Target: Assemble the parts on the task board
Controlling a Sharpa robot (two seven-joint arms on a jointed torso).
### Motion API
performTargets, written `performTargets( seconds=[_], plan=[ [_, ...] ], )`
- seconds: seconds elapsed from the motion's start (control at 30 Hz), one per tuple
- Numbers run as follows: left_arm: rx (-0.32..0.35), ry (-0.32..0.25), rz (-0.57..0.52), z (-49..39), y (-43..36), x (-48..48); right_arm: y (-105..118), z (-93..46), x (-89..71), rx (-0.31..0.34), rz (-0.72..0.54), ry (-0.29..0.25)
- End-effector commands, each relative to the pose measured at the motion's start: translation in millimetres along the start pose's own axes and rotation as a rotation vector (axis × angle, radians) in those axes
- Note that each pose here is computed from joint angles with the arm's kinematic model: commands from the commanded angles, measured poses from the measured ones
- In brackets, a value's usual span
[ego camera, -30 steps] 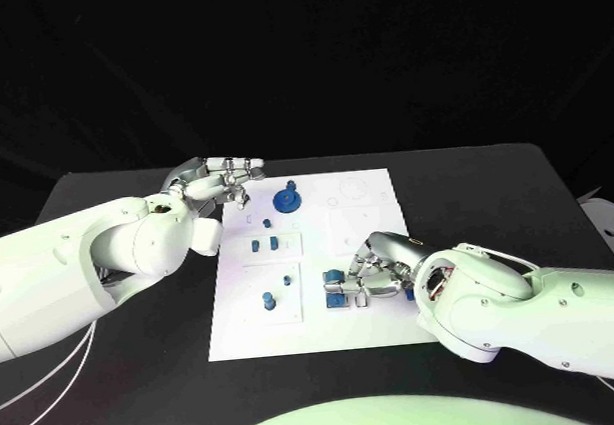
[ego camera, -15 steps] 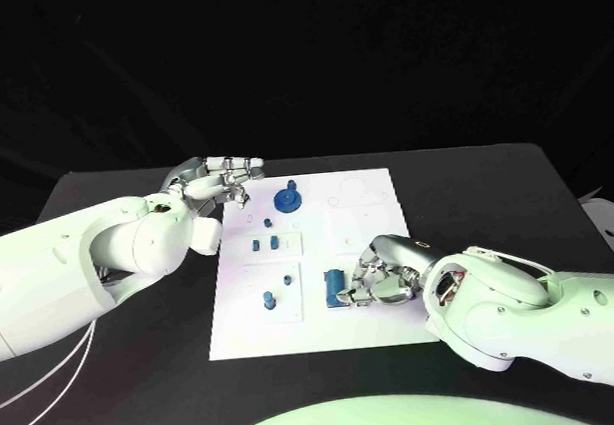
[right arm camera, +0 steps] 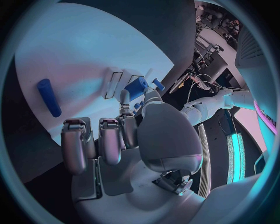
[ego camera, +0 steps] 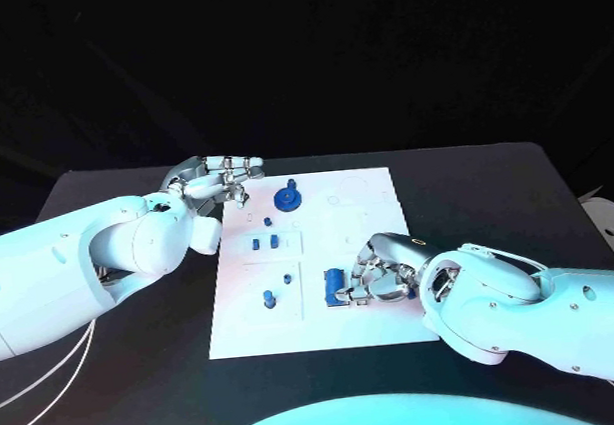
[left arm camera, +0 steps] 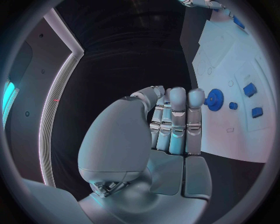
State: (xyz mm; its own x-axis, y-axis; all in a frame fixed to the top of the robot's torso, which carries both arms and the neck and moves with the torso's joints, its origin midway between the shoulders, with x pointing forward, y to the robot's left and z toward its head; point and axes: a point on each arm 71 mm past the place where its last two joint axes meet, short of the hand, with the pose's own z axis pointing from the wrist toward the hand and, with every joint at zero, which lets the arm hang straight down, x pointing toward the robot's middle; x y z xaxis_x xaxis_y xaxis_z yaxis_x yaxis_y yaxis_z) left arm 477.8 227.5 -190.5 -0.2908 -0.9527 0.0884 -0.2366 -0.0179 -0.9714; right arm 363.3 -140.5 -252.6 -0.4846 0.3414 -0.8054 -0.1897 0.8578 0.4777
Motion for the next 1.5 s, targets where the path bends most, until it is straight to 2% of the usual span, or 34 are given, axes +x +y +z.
performTargets(
  seconds=[0.03, 0.97, 1.33, 1.5],
  plan=[
    [0.004, 0.019, -0.006, 0.0, -0.9, 2.7, -1.6, 1.3, 0.6, 0.002, -0.025, 0.001],
    [0.001, 0.015, -0.005, -0.3, -0.6, 0.7, -2.1, -2.9, 1.0, -0.012, -0.034, 0.019],
    [0.002, 0.016, -0.006, 0.2, -0.6, 1.2, -9.5, -7.3, -4.7, -0.004, -0.005, -0.017],
    [0.003, 0.014, -0.005, 0.3, -0.4, 0.8, -24.5, -16.8, -17.2, 0.010, 0.008, -0.054]
  ],
)
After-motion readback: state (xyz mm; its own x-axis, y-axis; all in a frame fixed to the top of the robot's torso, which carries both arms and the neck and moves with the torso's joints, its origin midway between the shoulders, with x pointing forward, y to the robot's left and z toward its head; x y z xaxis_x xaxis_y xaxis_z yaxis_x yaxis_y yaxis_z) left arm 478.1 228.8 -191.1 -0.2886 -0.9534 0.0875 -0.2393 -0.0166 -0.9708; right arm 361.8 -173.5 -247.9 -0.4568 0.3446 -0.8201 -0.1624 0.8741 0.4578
